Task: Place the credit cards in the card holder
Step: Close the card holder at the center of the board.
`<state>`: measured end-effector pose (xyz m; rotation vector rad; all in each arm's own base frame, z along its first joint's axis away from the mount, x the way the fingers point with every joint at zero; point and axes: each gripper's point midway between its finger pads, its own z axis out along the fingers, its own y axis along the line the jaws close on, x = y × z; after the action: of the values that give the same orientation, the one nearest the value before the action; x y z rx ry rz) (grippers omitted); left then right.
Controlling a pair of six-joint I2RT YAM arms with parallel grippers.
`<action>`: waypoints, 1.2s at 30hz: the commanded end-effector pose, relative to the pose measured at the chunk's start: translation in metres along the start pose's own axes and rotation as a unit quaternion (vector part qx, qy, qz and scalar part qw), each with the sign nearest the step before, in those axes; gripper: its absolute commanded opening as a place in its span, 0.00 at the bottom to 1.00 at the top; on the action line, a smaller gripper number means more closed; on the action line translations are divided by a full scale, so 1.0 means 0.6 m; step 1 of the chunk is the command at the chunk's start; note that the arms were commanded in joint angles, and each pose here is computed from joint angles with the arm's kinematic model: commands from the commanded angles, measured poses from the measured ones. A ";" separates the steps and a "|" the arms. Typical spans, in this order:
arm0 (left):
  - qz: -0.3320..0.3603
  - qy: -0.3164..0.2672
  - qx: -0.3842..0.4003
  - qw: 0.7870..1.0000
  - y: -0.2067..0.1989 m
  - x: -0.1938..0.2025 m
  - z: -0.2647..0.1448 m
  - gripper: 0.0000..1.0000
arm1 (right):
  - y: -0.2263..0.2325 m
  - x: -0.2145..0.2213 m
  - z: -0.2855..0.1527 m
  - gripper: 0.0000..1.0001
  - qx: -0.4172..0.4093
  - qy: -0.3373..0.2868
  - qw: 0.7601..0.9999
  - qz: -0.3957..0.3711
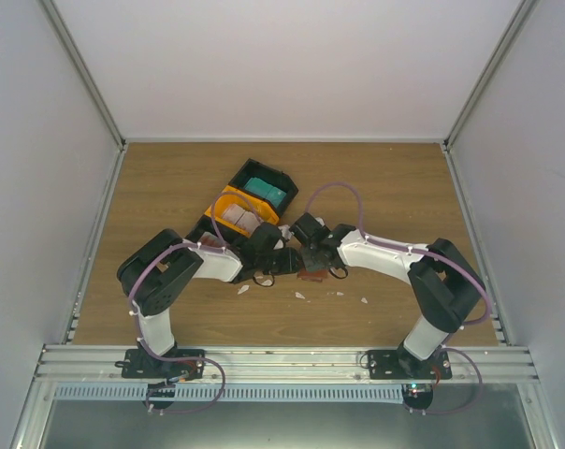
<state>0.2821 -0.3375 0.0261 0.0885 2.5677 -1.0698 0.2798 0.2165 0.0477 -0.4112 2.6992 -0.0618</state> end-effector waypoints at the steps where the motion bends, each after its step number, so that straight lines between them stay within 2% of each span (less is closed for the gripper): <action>1: -0.026 0.054 -0.077 0.995 0.081 0.058 0.014 0.28 | 0.000 0.006 0.011 0.01 0.006 0.005 1.000 -0.015; 15: -0.026 0.055 -0.084 0.995 0.086 0.060 0.015 0.27 | -0.009 0.012 0.016 0.01 0.032 0.012 0.999 -0.033; 23: -0.025 0.054 -0.082 0.995 0.084 0.059 0.015 0.27 | 0.023 0.015 0.017 0.01 -0.018 0.015 0.999 -0.048; 36: -0.024 0.064 -0.088 0.994 0.094 0.065 0.026 0.24 | 0.042 0.061 0.044 0.01 -0.008 0.067 0.996 -0.064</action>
<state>0.2878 -0.3409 0.0245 0.0868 2.5645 -1.0710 0.2787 0.2171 0.0366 -0.5301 2.6970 -0.1452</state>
